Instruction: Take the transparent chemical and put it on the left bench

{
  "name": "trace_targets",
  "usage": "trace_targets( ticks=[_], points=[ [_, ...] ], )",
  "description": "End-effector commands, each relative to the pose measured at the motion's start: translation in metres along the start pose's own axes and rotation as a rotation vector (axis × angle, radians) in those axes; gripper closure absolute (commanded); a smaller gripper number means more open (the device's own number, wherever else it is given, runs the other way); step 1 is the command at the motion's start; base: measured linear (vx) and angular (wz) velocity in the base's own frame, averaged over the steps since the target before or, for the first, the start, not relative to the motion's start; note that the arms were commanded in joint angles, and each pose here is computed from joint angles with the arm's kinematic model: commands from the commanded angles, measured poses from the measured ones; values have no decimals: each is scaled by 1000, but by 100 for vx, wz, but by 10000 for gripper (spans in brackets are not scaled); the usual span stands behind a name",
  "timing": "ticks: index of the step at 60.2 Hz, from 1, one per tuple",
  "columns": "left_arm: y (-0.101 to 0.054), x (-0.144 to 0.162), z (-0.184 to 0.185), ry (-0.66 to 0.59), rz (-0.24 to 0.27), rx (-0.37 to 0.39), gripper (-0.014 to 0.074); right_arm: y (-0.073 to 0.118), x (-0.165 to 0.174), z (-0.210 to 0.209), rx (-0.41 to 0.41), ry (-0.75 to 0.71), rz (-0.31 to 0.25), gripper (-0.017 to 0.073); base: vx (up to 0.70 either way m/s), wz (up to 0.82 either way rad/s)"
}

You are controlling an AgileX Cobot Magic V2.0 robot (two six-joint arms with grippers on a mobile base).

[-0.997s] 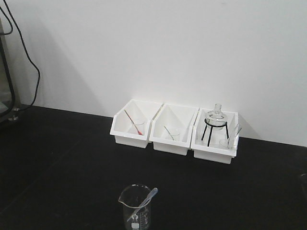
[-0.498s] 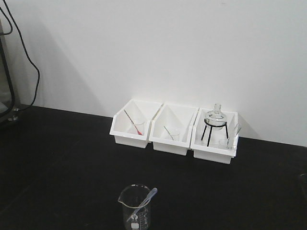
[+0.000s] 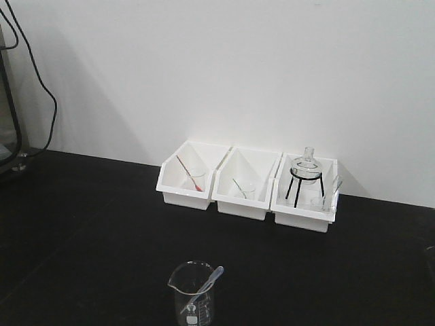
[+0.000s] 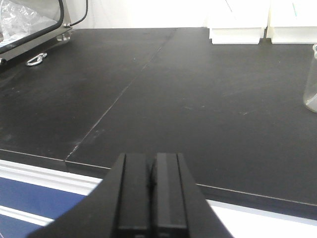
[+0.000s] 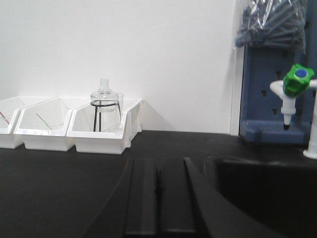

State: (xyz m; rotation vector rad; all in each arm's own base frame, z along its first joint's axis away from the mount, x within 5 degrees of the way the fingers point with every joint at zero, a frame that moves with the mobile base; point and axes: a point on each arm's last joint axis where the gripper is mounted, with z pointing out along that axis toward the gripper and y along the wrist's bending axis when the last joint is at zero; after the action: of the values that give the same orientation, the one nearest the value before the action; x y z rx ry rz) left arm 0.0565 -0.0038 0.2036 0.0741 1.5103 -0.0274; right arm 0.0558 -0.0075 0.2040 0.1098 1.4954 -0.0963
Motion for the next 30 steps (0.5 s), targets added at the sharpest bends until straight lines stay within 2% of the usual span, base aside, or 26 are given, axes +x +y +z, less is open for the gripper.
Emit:
trace_targets(
  ticks=[1,7,30],
  points=[
    [0,-3,-1,-81,-9,-2,597,0,0,0,0,-27,57,564,0,0],
    [0,-3,-1,-81,-9,-2,597,0,0,0,2,-23,41,564,0,0],
    [0,-3,-1,-81,-9,-2,597,0,1,0,5,-10,42,562,0,0]
  ],
)
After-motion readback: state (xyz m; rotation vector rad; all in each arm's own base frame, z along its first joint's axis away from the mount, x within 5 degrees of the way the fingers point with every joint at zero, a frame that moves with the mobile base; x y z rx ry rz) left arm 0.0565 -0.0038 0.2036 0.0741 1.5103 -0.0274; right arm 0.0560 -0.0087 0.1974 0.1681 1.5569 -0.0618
